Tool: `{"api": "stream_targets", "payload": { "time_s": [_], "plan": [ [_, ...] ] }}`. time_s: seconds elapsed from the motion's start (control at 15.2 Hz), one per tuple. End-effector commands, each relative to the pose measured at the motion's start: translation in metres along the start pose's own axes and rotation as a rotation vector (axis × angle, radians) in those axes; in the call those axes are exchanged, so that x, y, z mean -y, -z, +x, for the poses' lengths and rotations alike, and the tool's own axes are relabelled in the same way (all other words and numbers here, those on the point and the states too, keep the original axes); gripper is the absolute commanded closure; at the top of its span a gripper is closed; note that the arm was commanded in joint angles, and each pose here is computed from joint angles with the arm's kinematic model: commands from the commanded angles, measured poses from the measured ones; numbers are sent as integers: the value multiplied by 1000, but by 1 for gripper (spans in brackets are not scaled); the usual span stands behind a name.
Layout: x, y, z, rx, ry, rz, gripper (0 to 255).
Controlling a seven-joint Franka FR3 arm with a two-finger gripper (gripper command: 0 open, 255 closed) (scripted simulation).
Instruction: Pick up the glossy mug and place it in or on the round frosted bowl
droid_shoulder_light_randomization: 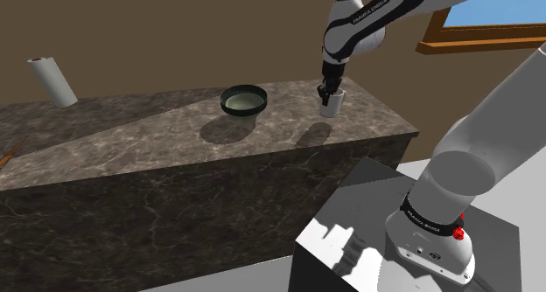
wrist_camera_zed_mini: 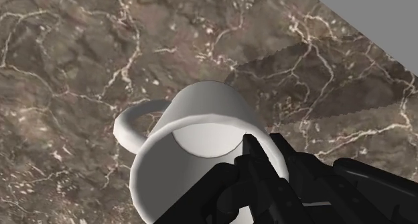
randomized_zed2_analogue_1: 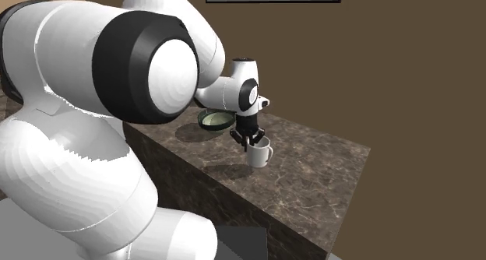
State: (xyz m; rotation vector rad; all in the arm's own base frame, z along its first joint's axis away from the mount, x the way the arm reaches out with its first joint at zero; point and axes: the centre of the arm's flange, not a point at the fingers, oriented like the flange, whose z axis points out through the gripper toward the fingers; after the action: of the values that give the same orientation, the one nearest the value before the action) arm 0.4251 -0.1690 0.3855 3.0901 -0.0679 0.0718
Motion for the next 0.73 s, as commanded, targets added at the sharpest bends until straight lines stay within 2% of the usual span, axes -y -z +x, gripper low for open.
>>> {"api": "stream_targets", "payload": {
  "time_s": [0.0,0.66],
  "plan": [
    [0,11,0,0,0,0,255],
    [-3,64,2,0,0,0,255]
  ]
}}
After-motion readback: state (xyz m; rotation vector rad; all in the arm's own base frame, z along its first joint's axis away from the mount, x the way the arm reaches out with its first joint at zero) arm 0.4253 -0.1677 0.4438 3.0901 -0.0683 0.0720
